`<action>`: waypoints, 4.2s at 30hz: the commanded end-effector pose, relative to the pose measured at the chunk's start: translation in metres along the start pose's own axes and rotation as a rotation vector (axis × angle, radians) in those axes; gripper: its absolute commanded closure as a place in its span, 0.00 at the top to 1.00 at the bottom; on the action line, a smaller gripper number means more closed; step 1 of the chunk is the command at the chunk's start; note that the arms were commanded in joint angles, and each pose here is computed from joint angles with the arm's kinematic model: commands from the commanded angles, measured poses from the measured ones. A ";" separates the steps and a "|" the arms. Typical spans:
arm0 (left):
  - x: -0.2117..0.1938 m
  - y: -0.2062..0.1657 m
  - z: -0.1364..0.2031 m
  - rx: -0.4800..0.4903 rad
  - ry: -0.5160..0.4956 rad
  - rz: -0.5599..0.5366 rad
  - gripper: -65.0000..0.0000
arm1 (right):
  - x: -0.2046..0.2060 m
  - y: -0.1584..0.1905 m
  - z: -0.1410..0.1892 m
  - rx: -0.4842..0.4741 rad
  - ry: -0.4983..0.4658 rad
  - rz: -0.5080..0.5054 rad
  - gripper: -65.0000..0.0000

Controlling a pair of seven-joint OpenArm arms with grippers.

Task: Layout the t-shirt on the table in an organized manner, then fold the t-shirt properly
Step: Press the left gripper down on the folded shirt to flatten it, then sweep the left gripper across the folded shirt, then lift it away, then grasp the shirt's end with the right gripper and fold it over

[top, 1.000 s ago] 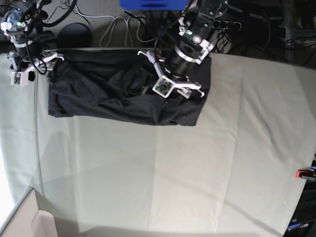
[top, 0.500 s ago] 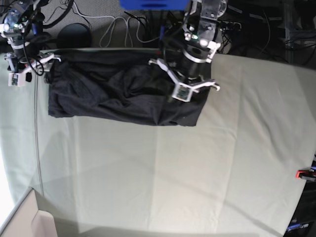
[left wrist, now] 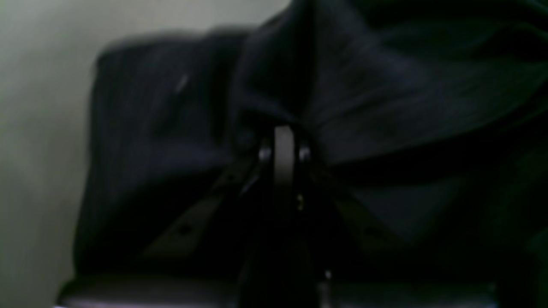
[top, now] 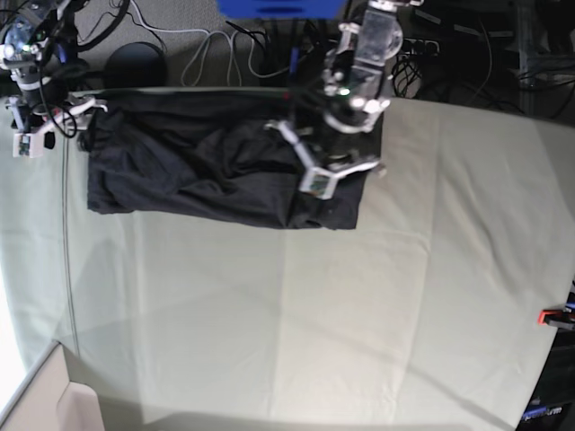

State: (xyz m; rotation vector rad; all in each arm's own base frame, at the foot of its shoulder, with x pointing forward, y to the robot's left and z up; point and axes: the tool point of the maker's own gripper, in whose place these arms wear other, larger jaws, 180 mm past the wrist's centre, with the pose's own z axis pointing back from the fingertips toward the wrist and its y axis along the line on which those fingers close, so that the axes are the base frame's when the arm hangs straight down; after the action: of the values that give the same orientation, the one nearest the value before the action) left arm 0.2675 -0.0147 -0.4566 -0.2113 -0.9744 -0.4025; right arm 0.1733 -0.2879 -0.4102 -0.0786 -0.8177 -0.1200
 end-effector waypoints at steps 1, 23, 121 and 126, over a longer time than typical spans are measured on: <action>0.021 -0.017 -0.004 -0.043 -0.063 0.000 0.00 | 0.012 -0.003 0.002 -0.004 -0.046 0.001 0.69; 0.135 -0.086 0.002 -0.258 -0.334 0.019 0.00 | 0.009 -0.004 0.004 -0.006 -0.040 0.001 0.69; 0.049 0.203 0.072 0.397 -0.139 0.243 0.51 | -0.033 0.076 -0.062 0.262 0.111 -0.052 0.20; 0.036 0.215 0.084 0.441 -0.120 0.260 0.51 | -0.031 0.075 -0.062 0.259 0.108 -0.047 0.00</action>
State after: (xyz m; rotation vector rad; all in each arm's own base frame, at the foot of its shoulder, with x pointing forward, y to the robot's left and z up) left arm 0.3068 0.2010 -0.3915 0.0408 -1.0670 0.0703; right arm 0.2104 -0.2169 -0.4756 0.2011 -0.7470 -0.0830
